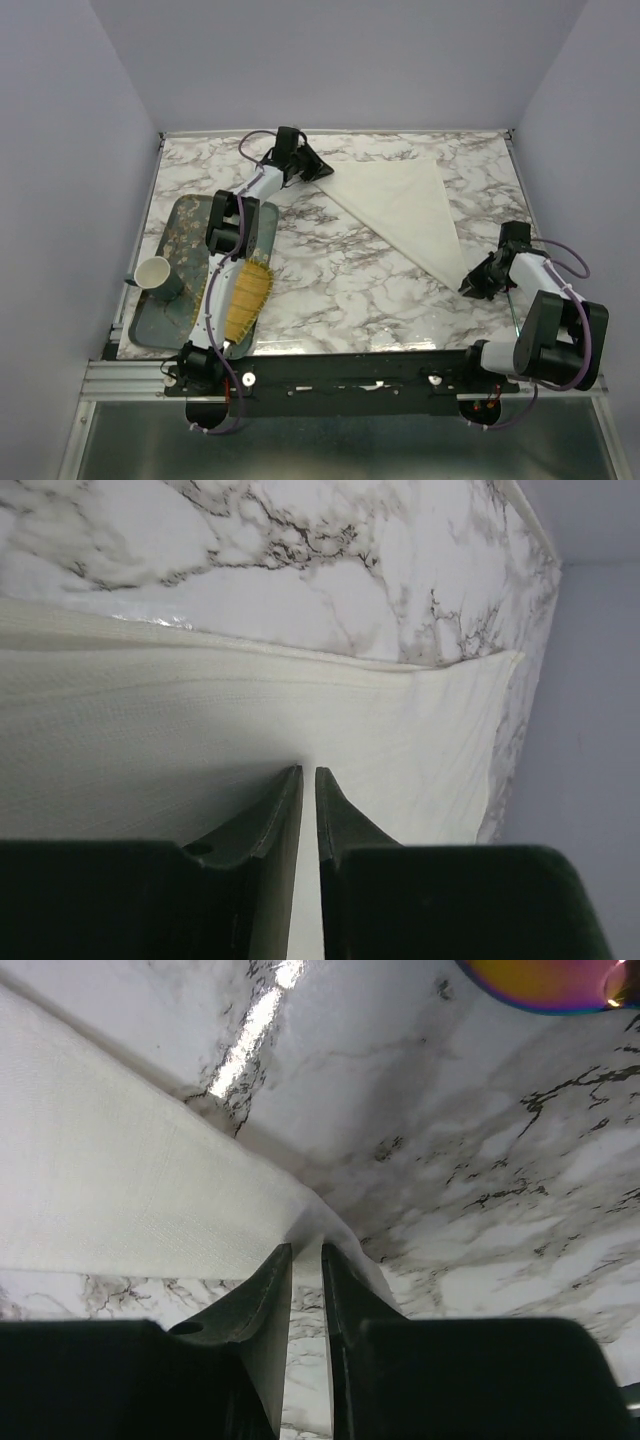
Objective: Fold the napkin, place the utensils inside, and roll it up
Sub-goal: Fold the napkin
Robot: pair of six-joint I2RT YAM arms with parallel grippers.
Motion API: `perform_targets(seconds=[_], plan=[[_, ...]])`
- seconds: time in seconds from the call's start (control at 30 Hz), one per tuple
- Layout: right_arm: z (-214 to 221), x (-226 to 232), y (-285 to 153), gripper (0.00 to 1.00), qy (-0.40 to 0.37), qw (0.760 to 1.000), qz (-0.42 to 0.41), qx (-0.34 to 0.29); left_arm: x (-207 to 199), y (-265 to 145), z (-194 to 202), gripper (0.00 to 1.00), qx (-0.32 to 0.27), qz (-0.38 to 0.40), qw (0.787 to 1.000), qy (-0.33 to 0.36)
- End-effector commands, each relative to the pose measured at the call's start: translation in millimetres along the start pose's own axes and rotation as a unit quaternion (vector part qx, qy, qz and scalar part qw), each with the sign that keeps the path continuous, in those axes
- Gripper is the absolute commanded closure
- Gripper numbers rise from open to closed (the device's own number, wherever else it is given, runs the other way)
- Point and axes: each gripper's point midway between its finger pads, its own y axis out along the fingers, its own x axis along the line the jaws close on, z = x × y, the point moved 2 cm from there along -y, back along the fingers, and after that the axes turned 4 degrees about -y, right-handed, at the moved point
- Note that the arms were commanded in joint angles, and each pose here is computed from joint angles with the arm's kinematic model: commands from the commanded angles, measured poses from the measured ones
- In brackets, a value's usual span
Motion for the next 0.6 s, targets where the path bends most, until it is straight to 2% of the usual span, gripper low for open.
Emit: perform_targets(seconds=[0.0, 0.13, 0.2, 0.43, 0.57], plan=[[-3, -5, 1, 0.75, -0.006, 1.0, 0.004, -0.002, 35, 12, 0, 0.79, 0.021, -0.018, 0.999, -0.041], [-18, -5, -24, 0.76, -0.004, 0.998, 0.002, -0.065, 21, 2, -7, 0.79, 0.01, -0.01, 1.0, -0.023], [-21, -5, -28, 0.76, 0.001, 0.997, 0.002, -0.075, 11, -3, -11, 0.79, 0.005, -0.002, 1.0, -0.018], [3, -20, -8, 0.75, 0.039, 0.999, 0.021, -0.019, 3, -13, -24, 0.79, -0.007, 0.004, 1.0, -0.015], [2, -32, -1, 0.76, 0.066, 0.997, 0.029, -0.025, 21, -12, -34, 0.79, -0.014, -0.004, 1.0, -0.027]])
